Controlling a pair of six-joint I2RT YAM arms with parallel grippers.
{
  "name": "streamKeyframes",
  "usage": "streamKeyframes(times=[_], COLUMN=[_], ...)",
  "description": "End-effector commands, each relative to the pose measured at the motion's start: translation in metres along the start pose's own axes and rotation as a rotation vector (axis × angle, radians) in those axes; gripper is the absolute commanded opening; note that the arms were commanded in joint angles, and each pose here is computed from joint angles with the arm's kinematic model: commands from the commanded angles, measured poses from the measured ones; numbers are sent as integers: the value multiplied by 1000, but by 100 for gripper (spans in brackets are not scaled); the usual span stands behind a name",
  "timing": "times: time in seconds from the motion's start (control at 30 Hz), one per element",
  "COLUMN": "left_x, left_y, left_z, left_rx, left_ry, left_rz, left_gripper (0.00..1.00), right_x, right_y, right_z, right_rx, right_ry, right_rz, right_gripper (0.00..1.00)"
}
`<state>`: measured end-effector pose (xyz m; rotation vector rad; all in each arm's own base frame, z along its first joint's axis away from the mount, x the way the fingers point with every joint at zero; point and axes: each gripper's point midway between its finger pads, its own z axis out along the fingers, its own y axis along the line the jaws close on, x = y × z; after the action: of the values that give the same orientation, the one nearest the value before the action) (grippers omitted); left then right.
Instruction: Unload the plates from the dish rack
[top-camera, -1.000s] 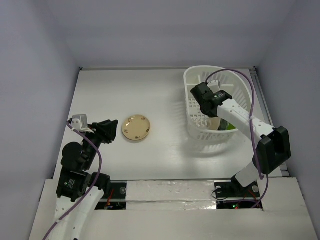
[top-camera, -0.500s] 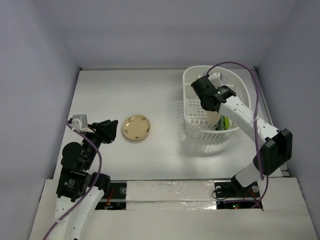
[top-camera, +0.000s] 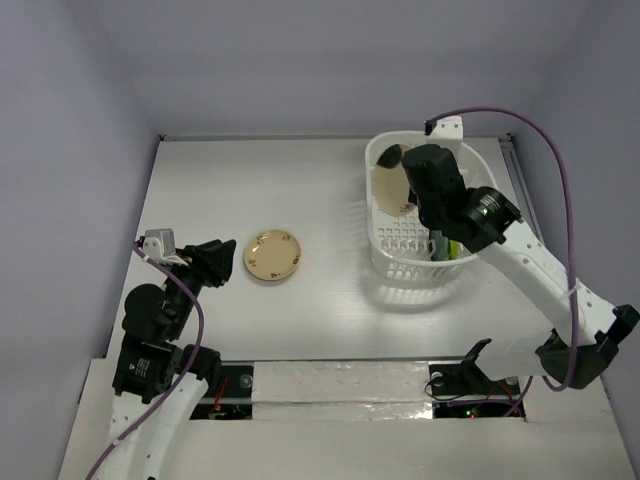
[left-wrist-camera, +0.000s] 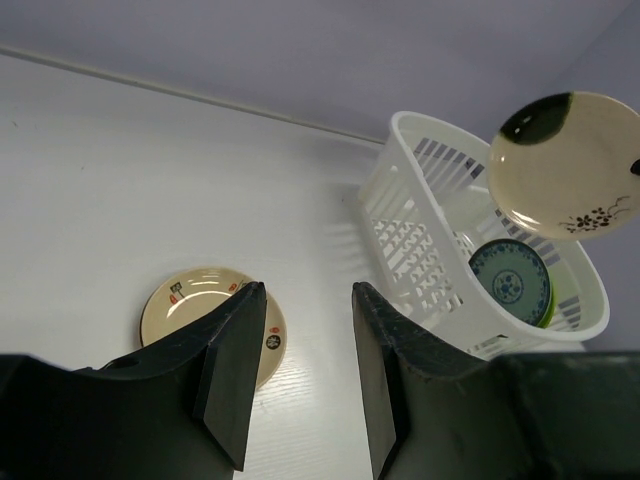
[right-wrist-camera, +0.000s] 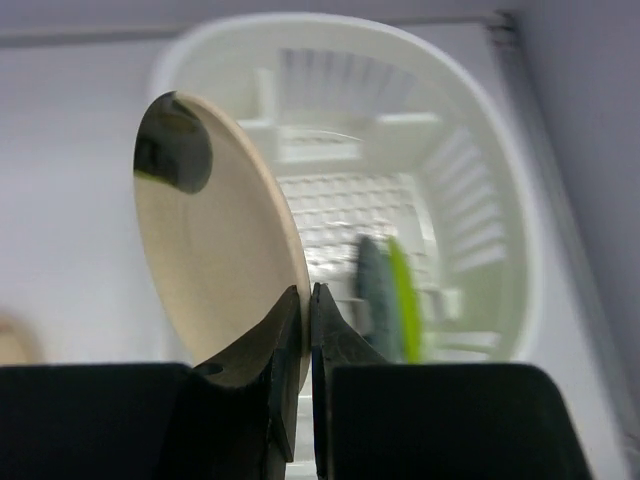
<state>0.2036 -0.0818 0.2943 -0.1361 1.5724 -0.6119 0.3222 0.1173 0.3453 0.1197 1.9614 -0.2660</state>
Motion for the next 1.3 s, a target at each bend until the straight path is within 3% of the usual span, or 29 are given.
streamKeyframes(times=[0.0, 0.07, 0.23, 0.3, 0.53, 0.73, 0.9, 1.27], left_x=[-17, -17, -17, -17, -16, -16, -16, -14], left_y=[-10, -9, -7, -7, -6, -5, -5, -5], left_z=[1, 1, 1, 2, 3, 4, 5, 5], left_rx=[27, 23, 12, 8, 2, -1, 2, 5], left_ry=[-47, -46, -48, -46, -42, -40, -39, -32], left_rz=[-8, -8, -11, -11, -13, -13, -11, -11], left_gripper=[37, 37, 37, 37, 37, 37, 37, 37], right_x=[-13, -15, 17, 47, 97, 152, 184, 197], right_y=[77, 127, 234, 274, 341, 352, 351, 340], right_z=[-13, -26, -29, -24, -10, 6, 15, 24], right_rx=[-312, -512, -777, -815, -885, -861, -830, -759], right_ry=[-72, -68, 40, 112, 248, 345, 404, 410], right_rz=[170, 230, 288, 264, 294, 297, 275, 277], right_gripper=[0, 0, 0, 0, 0, 0, 11, 14])
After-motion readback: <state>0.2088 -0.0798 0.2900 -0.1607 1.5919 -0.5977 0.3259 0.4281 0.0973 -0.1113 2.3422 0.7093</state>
